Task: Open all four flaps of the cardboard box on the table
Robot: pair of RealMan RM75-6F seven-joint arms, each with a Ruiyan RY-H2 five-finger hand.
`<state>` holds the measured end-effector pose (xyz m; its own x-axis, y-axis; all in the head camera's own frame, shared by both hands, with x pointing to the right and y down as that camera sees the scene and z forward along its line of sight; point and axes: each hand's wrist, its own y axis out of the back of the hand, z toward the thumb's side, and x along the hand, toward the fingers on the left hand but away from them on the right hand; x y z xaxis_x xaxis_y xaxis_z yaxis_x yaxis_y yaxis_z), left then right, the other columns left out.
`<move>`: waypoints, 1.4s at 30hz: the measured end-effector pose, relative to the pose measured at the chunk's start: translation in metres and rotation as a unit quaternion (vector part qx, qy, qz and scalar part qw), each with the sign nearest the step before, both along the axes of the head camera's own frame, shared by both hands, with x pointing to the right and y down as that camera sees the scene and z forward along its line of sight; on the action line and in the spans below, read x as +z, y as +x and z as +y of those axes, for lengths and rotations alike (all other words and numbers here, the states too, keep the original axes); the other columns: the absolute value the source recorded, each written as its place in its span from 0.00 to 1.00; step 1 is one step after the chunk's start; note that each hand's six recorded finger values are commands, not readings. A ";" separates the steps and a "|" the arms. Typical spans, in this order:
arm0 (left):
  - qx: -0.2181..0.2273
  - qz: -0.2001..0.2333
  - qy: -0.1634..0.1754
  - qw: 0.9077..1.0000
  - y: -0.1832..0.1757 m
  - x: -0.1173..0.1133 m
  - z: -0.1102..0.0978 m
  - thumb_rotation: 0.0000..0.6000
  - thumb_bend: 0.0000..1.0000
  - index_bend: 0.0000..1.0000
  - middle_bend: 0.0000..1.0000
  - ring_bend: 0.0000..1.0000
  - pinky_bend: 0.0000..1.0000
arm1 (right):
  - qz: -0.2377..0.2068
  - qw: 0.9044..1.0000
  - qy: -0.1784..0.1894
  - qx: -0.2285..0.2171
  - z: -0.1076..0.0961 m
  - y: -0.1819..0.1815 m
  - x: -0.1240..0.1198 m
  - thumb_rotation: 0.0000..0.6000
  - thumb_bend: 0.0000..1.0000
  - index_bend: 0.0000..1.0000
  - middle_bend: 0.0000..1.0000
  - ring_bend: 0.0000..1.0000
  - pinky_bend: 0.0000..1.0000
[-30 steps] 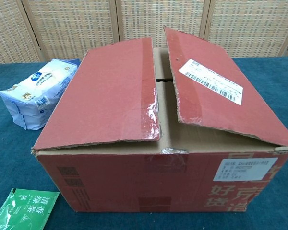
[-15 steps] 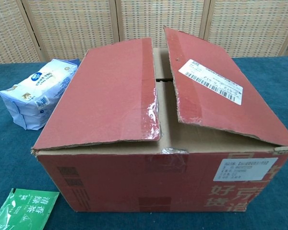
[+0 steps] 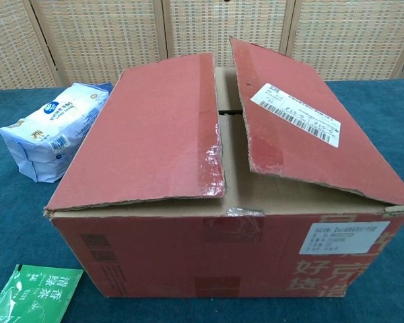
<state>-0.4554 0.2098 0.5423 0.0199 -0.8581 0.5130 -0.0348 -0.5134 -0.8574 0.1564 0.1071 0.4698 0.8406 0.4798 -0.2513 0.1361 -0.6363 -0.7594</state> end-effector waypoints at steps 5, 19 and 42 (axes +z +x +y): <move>-0.003 -0.001 -0.004 1.000 -0.001 0.003 -0.001 0.88 0.25 0.05 0.00 0.00 0.00 | 0.025 1.000 0.001 -0.007 0.003 -0.005 0.014 1.00 1.00 0.29 0.28 0.01 0.00; -0.010 0.001 -0.018 1.000 -0.002 0.011 -0.002 0.88 0.25 0.05 0.00 0.00 0.00 | 0.059 0.998 0.003 -0.026 0.012 -0.013 0.036 1.00 1.00 0.30 0.28 0.01 0.00; -0.019 0.006 -0.031 0.999 -0.004 0.018 -0.002 0.88 0.25 0.05 0.00 0.00 0.00 | 0.102 0.993 0.040 -0.046 0.021 -0.024 0.060 1.00 1.00 0.33 0.30 0.01 0.00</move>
<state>-0.4595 0.2082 0.5598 -0.0062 -0.8253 0.5647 -0.0654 -0.5632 -0.8238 0.1326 0.1285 0.5301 0.8177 0.4280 -0.3850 -0.0818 -0.5756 -0.8136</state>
